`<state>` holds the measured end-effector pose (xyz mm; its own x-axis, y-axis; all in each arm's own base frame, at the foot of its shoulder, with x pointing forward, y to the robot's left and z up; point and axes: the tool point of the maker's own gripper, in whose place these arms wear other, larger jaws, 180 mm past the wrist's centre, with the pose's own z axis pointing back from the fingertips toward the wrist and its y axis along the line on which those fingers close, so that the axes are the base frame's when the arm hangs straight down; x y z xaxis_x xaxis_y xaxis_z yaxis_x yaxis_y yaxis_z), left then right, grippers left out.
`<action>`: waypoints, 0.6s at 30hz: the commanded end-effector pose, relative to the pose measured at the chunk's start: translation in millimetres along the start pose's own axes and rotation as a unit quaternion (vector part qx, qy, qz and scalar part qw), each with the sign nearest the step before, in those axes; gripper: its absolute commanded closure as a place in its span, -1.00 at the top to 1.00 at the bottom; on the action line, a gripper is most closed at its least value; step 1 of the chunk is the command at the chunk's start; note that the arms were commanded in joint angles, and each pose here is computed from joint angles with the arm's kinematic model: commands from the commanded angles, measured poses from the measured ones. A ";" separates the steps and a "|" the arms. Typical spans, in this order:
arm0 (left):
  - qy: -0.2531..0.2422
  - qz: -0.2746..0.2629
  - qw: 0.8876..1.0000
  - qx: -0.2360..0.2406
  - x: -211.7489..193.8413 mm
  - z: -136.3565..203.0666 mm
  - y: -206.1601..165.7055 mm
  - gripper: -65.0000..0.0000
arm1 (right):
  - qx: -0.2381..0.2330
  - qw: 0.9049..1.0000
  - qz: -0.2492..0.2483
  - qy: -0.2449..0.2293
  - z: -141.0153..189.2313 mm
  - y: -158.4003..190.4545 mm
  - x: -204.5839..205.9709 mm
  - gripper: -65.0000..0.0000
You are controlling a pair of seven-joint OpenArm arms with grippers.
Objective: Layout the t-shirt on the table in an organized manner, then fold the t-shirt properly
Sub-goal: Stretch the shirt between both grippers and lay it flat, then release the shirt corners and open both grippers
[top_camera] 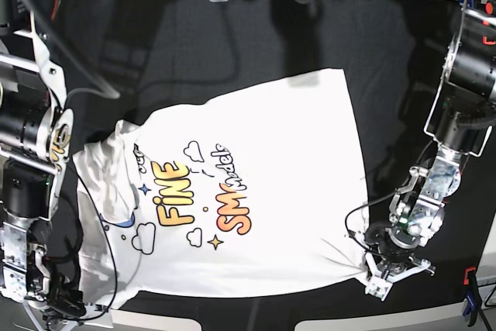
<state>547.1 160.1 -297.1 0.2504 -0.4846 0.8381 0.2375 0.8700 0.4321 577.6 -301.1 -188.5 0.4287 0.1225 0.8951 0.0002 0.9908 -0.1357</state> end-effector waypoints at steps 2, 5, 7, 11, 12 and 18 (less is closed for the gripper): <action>-0.039 -0.001 0.999 0.020 31.7 -1.5 20.5 -1.00 | -0.009 0.999 -0.003 -0.048 8.0 -9.1 39.4 -1.00; -0.038 -0.001 0.999 0.020 31.2 -1.6 20.5 -0.77 | -0.006 0.999 -0.009 -0.051 8.1 -8.2 40.5 -0.27; -0.038 -0.001 0.999 0.020 31.4 -1.5 20.5 -0.26 | -0.006 0.998 -0.009 -0.059 8.5 -8.3 43.4 0.05; -0.038 -0.001 0.999 0.020 31.2 -1.6 20.5 -0.06 | -0.006 0.998 -0.009 -0.060 8.4 -8.1 43.8 0.09; -0.038 -0.001 0.999 0.020 31.3 -1.6 20.3 -0.06 | -0.006 0.998 -0.009 -0.060 8.4 -8.1 43.7 0.09; -0.021 -0.002 1.000 0.016 26.3 -2.2 19.6 -0.06 | -0.006 0.998 -0.009 -0.059 8.4 -8.1 43.6 0.09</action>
<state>546.1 163.0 -301.3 0.2823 -0.4879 0.8260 0.2385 0.8697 0.4322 579.5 -299.0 -184.9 0.4076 0.1141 0.9060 -0.0011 0.9922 -0.1244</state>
